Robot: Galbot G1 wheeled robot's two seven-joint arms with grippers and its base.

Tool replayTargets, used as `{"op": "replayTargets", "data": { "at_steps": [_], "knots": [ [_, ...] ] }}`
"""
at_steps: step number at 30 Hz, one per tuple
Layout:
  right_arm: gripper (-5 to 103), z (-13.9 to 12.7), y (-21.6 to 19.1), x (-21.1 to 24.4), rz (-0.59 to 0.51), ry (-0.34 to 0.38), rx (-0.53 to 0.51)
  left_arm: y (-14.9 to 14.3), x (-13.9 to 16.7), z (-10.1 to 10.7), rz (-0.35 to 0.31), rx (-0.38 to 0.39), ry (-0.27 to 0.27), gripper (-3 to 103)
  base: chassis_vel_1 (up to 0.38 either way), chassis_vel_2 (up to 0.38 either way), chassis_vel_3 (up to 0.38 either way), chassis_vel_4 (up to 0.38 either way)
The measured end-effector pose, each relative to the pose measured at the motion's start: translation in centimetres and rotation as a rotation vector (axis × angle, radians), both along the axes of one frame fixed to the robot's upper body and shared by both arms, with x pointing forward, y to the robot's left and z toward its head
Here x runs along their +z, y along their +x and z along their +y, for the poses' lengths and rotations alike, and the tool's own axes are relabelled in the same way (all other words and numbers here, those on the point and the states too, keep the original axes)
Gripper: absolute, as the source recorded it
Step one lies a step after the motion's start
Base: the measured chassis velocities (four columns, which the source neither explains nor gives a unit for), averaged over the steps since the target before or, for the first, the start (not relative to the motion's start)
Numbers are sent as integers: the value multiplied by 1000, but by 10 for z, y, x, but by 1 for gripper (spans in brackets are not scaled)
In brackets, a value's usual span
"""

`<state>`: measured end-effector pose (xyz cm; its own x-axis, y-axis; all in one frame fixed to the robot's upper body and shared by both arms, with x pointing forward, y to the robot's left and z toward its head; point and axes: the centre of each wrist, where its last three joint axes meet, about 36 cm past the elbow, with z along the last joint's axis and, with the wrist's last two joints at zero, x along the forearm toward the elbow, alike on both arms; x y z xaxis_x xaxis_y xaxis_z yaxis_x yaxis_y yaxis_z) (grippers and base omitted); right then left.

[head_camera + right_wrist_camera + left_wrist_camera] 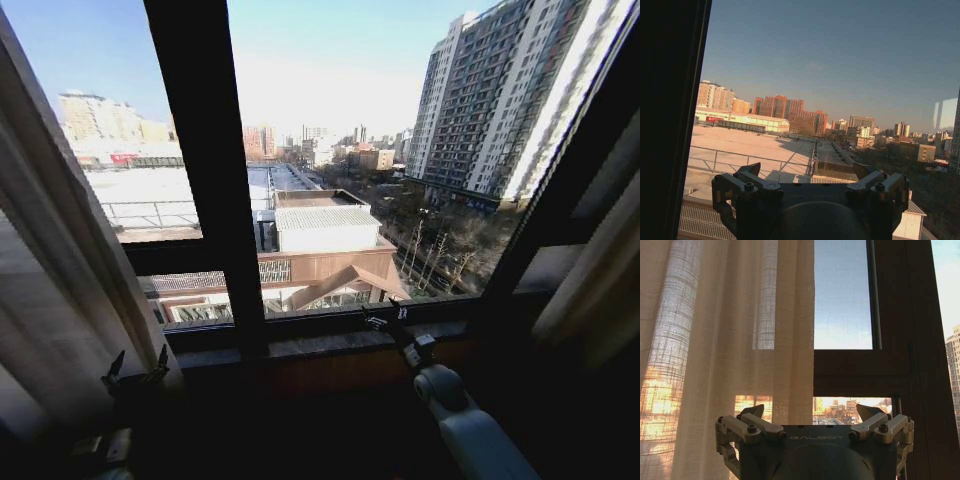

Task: Open the curtains by pulling them apart, changing their state from closed to fully open.

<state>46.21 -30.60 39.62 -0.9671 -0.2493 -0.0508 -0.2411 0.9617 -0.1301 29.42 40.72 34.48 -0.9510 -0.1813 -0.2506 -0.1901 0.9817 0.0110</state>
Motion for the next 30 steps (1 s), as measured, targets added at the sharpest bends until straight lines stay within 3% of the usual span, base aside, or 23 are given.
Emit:
{"op": "replayTargets", "data": {
  "at_steps": [30],
  "knots": [
    [100, 0, 0, 0, 0, 0, -1, 0, 0, 0, 0, -1, 0, 100, 11, 8, -7, -15]
  ]
}}
